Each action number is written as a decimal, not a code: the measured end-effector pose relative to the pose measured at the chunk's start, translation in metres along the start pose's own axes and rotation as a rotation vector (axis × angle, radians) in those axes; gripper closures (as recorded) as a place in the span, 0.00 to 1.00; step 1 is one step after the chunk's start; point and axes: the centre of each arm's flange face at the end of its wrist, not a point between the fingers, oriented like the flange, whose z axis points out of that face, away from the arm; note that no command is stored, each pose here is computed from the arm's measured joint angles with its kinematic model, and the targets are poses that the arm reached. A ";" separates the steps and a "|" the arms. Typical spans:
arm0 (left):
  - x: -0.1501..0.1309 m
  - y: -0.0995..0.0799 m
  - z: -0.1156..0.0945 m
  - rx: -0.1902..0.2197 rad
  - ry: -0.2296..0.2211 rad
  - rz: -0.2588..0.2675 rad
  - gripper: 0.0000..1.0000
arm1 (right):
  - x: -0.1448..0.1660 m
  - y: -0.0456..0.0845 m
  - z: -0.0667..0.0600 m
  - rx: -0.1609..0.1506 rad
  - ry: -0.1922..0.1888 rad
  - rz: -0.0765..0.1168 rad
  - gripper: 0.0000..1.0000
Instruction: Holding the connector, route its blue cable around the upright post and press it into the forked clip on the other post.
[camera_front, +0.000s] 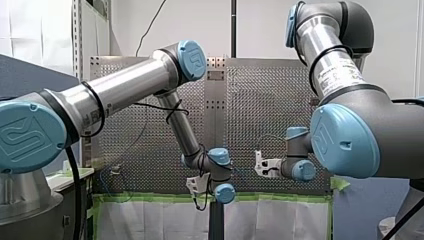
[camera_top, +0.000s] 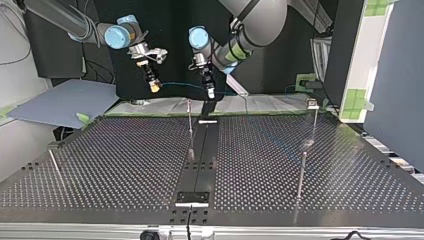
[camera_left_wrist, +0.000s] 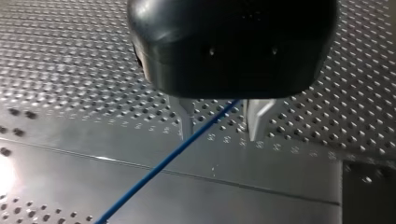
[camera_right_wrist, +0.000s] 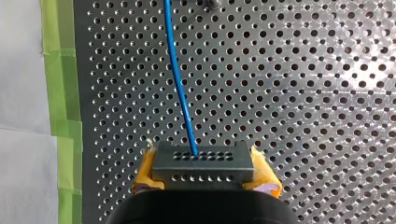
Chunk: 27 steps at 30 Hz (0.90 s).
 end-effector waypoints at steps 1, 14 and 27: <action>0.000 0.001 0.000 -0.001 0.004 0.014 0.51 | 0.000 0.000 0.000 0.000 0.000 0.000 1.00; 0.004 0.002 -0.001 0.045 0.041 0.161 0.73 | 0.000 0.000 0.000 0.002 0.001 0.006 1.00; 0.004 0.000 0.000 0.082 0.046 0.246 0.99 | 0.000 0.001 0.000 -0.001 0.004 0.006 1.00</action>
